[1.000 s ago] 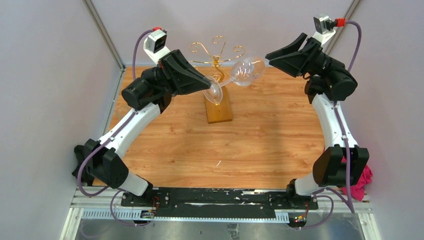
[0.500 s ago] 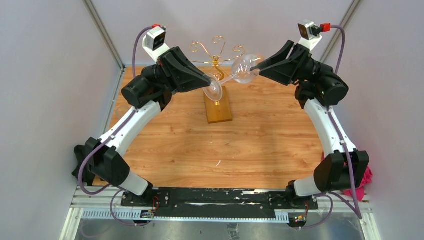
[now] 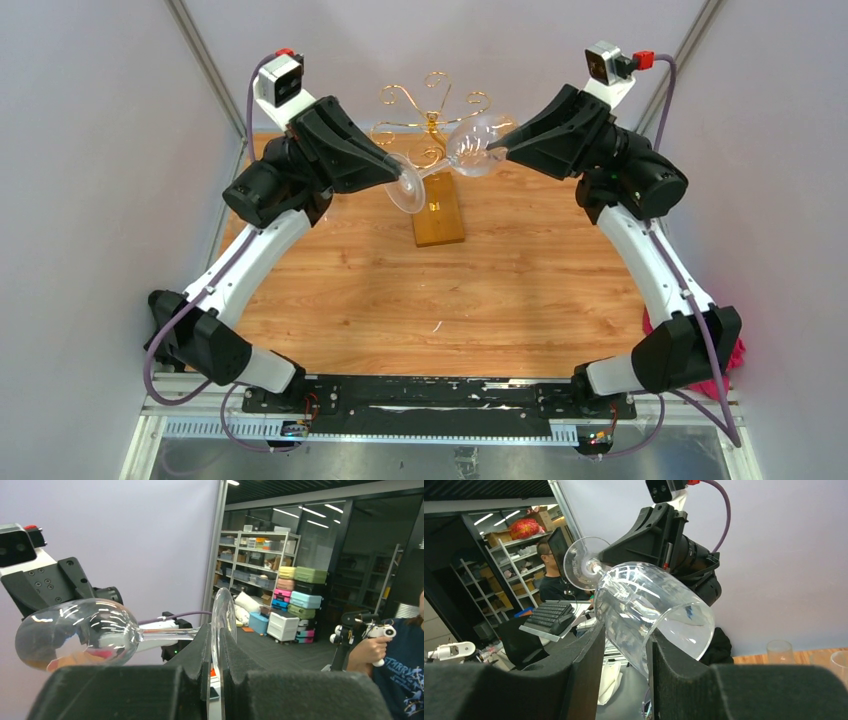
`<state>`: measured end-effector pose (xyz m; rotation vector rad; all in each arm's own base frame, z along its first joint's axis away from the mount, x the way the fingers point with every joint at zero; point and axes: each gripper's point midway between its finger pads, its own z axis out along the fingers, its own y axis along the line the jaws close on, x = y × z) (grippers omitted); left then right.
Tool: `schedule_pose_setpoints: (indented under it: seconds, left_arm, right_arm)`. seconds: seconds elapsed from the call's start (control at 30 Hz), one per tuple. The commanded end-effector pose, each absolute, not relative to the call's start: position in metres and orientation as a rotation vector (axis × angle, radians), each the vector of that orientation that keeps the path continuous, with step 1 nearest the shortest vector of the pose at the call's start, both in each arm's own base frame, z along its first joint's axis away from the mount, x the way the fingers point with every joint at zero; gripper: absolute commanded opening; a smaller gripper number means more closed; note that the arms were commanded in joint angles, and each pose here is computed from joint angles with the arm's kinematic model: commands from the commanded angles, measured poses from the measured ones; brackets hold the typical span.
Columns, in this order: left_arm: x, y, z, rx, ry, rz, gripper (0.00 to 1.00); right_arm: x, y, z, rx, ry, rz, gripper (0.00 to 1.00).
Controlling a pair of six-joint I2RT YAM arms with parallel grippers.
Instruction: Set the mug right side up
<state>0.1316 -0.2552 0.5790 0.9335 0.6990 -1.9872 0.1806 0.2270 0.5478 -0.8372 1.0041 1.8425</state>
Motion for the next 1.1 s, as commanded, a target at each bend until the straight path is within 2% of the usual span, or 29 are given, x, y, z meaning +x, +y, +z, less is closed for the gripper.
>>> schedule_pose_setpoints:
  seconds: [0.0,0.2,0.33,0.5,0.53,0.57,0.77,1.07]
  left_arm:
    - [0.159,-0.268,0.558,0.951,0.694,-1.912,0.0]
    - [0.188,-0.274,0.552,0.906,0.745,-1.936,0.0]
    - [0.201,-0.28,0.551,0.882,0.765,-1.972,0.0]
    - [0.204,-0.282,0.548,0.873,0.772,-1.981,0.0]
    - [0.202,-0.282,0.547,0.875,0.773,-1.979,0.0]
    - [0.201,-0.281,0.546,0.875,0.774,-1.976,0.0]
    - [0.188,-0.276,0.543,0.892,0.769,-1.945,0.0]
    - [0.178,-0.27,0.545,0.919,0.766,-1.921,0.0]
  right_arm:
    - [0.106,0.223,0.569,-1.067,0.806,1.757,0.39]
    - [0.081,0.214,0.579,-1.089,0.766,1.736,0.38]
    - [0.089,0.217,0.575,-1.065,0.795,1.753,0.34]
    - [0.112,0.225,0.568,-1.022,0.86,1.801,0.09]
    - [0.118,0.227,0.566,-1.007,0.877,1.812,0.02]
    - [0.122,0.229,0.566,-0.994,0.887,1.819,0.0]
    - [0.146,0.237,0.559,-0.905,1.005,1.824,0.0]
    - [0.17,0.244,0.534,-0.816,1.252,1.671,0.0]
